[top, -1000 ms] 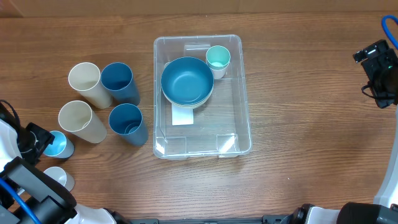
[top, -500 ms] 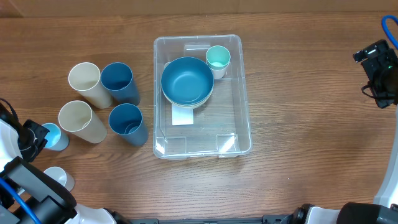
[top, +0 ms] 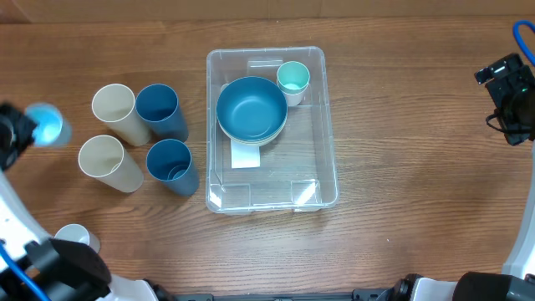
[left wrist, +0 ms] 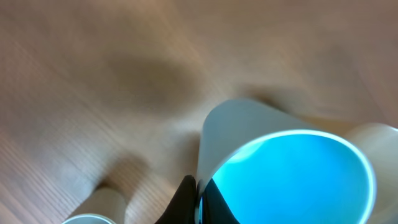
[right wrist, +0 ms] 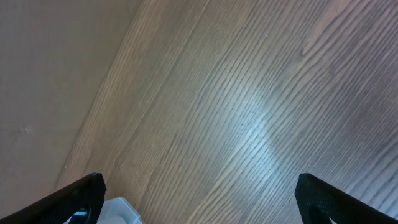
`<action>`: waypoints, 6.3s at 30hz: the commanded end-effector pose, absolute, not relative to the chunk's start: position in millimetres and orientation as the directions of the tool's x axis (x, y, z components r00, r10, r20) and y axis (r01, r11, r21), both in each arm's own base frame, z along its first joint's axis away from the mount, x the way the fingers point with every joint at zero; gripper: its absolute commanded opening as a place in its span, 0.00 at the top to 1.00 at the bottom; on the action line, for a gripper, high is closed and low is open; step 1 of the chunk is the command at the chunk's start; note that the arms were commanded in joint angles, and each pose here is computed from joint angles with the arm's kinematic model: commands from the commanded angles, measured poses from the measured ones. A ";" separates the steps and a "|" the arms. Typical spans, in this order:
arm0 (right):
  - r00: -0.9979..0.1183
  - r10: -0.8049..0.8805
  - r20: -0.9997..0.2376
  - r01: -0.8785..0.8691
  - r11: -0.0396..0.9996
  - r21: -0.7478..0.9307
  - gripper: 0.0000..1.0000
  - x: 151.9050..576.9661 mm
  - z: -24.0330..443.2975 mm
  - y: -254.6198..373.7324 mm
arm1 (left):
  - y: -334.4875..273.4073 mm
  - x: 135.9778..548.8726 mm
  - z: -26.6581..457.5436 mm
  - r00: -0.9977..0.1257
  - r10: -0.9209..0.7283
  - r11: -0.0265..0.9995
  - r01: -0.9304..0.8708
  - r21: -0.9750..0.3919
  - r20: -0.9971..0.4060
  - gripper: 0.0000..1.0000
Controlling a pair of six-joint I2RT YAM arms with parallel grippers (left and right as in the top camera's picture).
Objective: Pack container
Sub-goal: 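Place the light-blue cup into the stacked cups in the container, then reach the left gripper down to the white cup and grasp it, then lift the white cup and drop it into the cup stack at back right, then withdraw the left gripper back to the cups left of the container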
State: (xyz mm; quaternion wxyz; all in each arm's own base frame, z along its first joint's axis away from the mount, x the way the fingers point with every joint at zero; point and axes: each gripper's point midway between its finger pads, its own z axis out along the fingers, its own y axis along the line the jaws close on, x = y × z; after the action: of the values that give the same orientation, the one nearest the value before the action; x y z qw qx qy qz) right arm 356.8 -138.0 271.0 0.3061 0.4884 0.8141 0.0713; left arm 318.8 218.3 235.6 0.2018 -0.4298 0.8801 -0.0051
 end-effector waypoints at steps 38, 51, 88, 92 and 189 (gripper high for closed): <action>-0.326 0.837 -0.439 0.747 0.513 0.423 0.00 357.4 276.7 -138.1 | -57.5 397.2 332.0 -0.838 -0.194 0.973 -0.232 0.011 -0.510 0.21; -0.326 0.837 -0.439 0.747 0.513 0.424 0.00 357.5 276.7 -138.1 | 139.3 224.3 267.3 -0.564 -0.774 0.589 -0.808 0.000 -0.287 0.06; -0.326 0.837 -0.439 0.747 0.513 0.424 0.00 357.5 276.7 -138.1 | 181.9 108.5 80.6 0.044 -0.983 -0.046 -0.999 0.006 -0.177 0.10; -0.326 0.837 -0.439 0.747 0.513 0.424 0.00 357.5 276.7 -138.1 | 183.2 100.8 77.9 0.108 -0.976 -0.116 -0.993 0.028 -0.191 0.12; -0.325 0.837 -0.440 0.746 0.513 0.425 0.00 358.1 276.8 -138.4 | 108.2 289.1 363.8 -0.679 -0.524 0.818 -0.570 -0.082 -0.515 0.00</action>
State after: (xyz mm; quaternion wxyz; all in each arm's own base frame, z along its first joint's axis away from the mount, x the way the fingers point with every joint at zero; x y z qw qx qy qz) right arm 356.9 -138.1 271.1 0.3065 0.4883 0.8140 0.0712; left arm 275.2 89.7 410.2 0.3430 -0.2614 0.9004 0.0567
